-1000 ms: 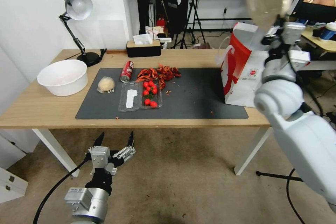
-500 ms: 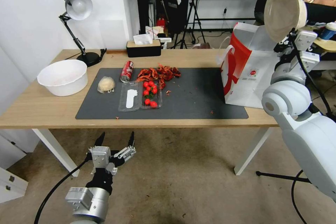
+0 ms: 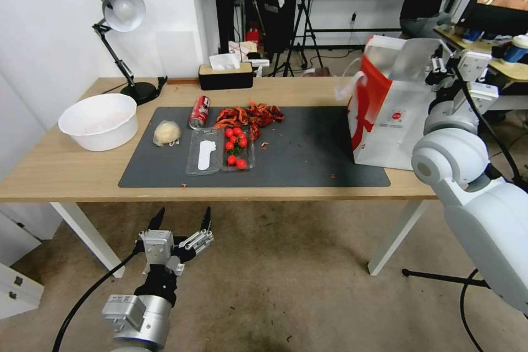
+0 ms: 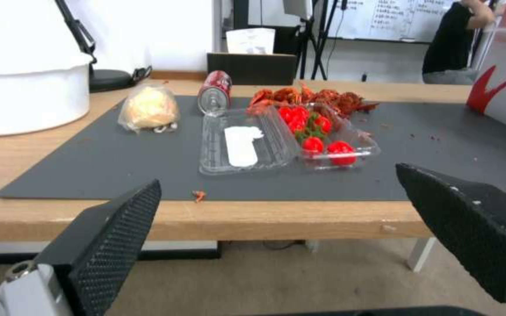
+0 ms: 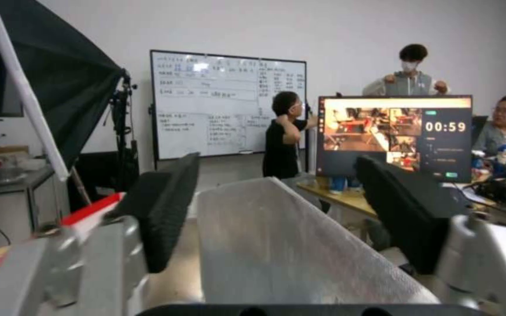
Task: Pick up the trash from the table and place it into the takeout bag.
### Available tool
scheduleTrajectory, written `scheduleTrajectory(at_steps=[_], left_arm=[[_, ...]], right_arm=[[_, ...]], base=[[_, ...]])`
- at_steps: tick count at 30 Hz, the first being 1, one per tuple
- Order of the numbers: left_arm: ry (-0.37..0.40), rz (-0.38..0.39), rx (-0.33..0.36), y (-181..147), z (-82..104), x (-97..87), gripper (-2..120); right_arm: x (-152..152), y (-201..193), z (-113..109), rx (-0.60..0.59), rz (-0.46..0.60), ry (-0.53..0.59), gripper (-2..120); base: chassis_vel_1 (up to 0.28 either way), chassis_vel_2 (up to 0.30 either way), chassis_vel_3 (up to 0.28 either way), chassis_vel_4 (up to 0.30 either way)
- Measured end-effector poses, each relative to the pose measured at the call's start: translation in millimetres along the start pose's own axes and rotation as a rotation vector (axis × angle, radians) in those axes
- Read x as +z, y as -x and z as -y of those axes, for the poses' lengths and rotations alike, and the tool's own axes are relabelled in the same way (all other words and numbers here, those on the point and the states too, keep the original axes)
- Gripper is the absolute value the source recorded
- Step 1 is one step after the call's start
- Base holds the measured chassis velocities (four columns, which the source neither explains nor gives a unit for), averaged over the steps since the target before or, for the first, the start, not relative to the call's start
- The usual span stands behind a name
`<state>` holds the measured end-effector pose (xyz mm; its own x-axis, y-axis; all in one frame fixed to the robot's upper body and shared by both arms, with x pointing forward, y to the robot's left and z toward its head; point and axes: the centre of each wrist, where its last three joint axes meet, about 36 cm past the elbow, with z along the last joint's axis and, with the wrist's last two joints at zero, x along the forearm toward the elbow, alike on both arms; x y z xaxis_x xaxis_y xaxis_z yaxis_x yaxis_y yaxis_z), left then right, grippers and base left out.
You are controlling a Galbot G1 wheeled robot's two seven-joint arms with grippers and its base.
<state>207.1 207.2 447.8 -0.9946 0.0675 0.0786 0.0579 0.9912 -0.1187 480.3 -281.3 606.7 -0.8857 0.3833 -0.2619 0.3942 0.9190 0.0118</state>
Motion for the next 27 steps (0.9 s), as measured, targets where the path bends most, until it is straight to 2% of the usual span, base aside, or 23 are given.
scheduleTrajectory(at_steps=[3, 6, 7, 8, 11, 12, 15, 21, 27], left_arm=[[0.002, 0.002, -0.001, 0, -0.5, -0.5, 100], [0.001, 0.002, -0.001, 0, -0.4, -0.7, 100], [0.001, 0.003, -0.001, 0, -0.3, -0.6, 100], [0.001, 0.003, -0.001, 0, -0.3, -0.6, 100], [0.0, 0.004, -0.001, 0, 0.1, -0.7, 100], [0.0, 0.004, -0.001, 0, 0.1, -0.7, 100], [0.0, 0.006, 0.0, 0, 0.0, -0.7, 100], [0.001, 0.008, 0.002, 0, -0.9, -1.0, 100], [-0.004, 0.011, 0.004, 1, -1.0, -1.2, 100]], right_arm=[[-3, -2, 1, -0.033, 0.02, 0.011, 90], [-6, -6, 1, -0.083, 0.03, 0.033, 96], [-7, -12, 0, -0.133, 0.034, 0.054, 99], [-7, -12, 0, -0.133, 0.034, 0.054, 99], [-4, -32, 0, -0.271, 0.048, 0.105, 100], [-4, -32, 0, -0.271, 0.048, 0.105, 100], [6, -53, 6, -0.393, 0.077, 0.131, 100], [24, -78, 16, -0.491, 0.109, 0.136, 100], [36, -104, 34, -0.515, 0.086, 0.107, 100]], base=[[0.0, 0.0, 0.0, 0.0], [0.0, 0.0, 0.0, 0.0], [0.0, 0.0, 0.0, 0.0], [0.0, 0.0, 0.0, 0.0], [0.0, 0.0, 0.0, 0.0], [0.0, 0.0, 0.0, 0.0], [0.0, 0.0, 0.0, 0.0], [0.0, 0.0, 0.0, 0.0], [0.0, 0.0, 0.0, 0.0]])
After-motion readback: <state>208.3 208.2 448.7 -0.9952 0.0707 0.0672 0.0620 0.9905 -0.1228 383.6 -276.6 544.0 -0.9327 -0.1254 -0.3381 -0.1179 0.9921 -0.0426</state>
